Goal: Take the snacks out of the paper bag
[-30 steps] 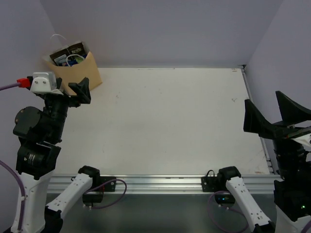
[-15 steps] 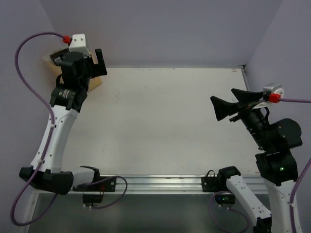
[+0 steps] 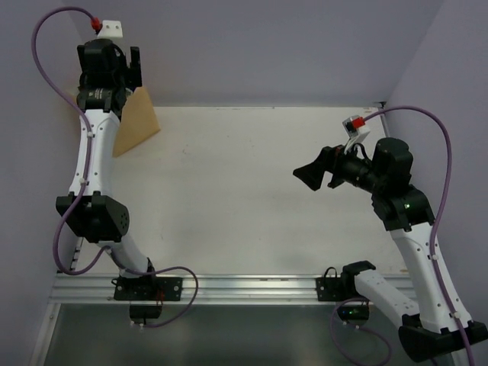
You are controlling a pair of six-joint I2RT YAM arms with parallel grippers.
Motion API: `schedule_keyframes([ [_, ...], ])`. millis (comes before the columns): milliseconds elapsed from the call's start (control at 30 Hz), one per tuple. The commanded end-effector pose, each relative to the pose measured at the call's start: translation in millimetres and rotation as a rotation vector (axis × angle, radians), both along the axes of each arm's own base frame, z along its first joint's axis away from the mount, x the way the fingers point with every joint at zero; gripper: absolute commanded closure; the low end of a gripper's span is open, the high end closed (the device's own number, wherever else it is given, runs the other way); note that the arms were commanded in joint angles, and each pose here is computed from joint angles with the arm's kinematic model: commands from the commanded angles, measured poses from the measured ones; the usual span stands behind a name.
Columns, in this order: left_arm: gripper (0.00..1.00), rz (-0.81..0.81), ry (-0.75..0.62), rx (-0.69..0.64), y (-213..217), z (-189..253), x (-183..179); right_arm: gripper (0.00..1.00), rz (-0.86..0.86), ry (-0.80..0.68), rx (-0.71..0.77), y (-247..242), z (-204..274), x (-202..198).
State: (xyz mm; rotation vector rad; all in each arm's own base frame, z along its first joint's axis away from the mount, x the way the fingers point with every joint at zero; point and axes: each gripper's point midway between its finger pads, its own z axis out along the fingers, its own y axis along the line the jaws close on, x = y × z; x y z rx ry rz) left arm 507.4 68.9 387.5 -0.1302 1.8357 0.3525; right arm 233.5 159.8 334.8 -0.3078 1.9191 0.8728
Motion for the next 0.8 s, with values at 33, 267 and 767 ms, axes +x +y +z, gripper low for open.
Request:
schedule_keyframes([
  [33, 0.01, -0.051, 0.013, 0.158, 10, 24, -9, 0.01, 0.087, -0.004, 0.042, 12, 11, -13],
  [267, 0.03, -0.166, 0.096, 0.354, 7, 28, -42, 0.01, 0.138, 0.052, 0.063, 22, 9, -10],
  [767, 0.11, -0.196, 0.284, 0.501, 21, -20, -34, 0.01, 0.203, 0.103, 0.1, 35, 12, -7],
])
